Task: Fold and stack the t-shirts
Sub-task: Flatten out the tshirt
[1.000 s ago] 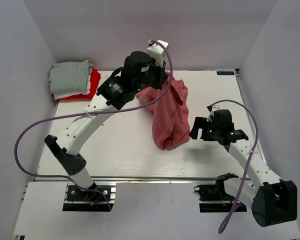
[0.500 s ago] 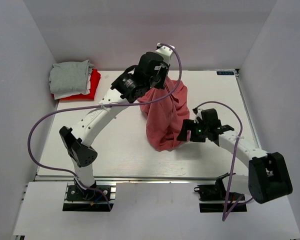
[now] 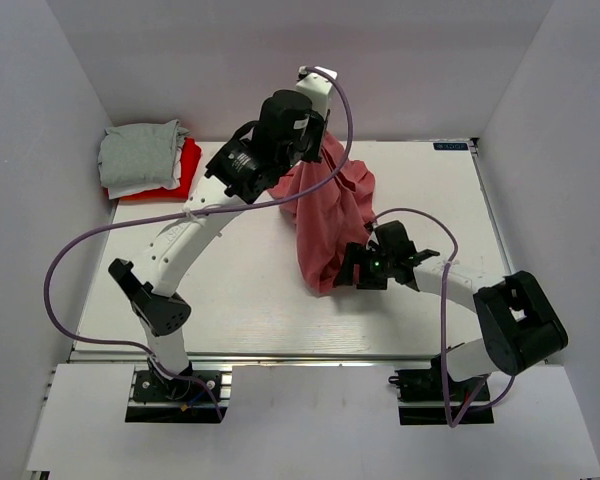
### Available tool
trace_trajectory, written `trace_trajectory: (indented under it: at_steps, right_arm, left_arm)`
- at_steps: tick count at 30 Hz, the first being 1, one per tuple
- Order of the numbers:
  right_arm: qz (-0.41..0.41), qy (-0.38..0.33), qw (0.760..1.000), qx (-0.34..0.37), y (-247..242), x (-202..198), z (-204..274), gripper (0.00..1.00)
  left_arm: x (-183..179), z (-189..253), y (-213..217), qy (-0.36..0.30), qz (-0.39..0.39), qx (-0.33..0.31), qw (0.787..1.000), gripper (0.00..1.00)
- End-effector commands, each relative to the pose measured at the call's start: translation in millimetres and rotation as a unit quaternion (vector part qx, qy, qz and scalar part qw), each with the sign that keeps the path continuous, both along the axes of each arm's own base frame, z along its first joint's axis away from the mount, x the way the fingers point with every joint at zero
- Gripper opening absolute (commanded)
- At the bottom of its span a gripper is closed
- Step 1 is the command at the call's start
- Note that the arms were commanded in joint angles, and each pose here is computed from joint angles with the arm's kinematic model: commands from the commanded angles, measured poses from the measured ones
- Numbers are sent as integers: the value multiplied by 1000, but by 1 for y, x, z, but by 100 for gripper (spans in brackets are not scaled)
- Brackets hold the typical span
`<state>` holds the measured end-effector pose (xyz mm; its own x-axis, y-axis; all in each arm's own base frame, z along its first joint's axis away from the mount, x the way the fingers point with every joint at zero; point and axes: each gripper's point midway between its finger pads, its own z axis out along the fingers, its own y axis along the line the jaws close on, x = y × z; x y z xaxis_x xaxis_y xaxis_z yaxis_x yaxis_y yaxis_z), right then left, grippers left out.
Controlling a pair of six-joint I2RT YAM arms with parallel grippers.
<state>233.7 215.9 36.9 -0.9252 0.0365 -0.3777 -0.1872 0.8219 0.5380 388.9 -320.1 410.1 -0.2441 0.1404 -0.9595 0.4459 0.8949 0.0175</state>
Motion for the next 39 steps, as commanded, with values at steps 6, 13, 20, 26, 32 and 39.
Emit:
trace_trajectory:
  at_steps: [6,13,20,26,32,39]
  right_arm:
    - [-119,-19,991,59,29,35,26,73]
    - [-237,30,971,-15,14,32,2,63]
    - [-271,38,960,-53,21,43,-7,37]
    - [-261,17,962,-78,17,38,12,0]
    - [-270,-107,951,-103,-31,39,84,0]
    - [-229,-287,918,-151,-76,49,243,0]
  left_arm:
    - [-17,46,26,-45,10,-33,998,0]
    - [-29,52,33,-43,1,-40,998,0]
    - [-38,58,43,-48,1,-45,998,0]
    - [-38,67,72,-67,59,-33,995,0]
    - [-29,76,106,-96,143,6,985,0]
    - [-28,138,137,-183,206,-8,961,0]
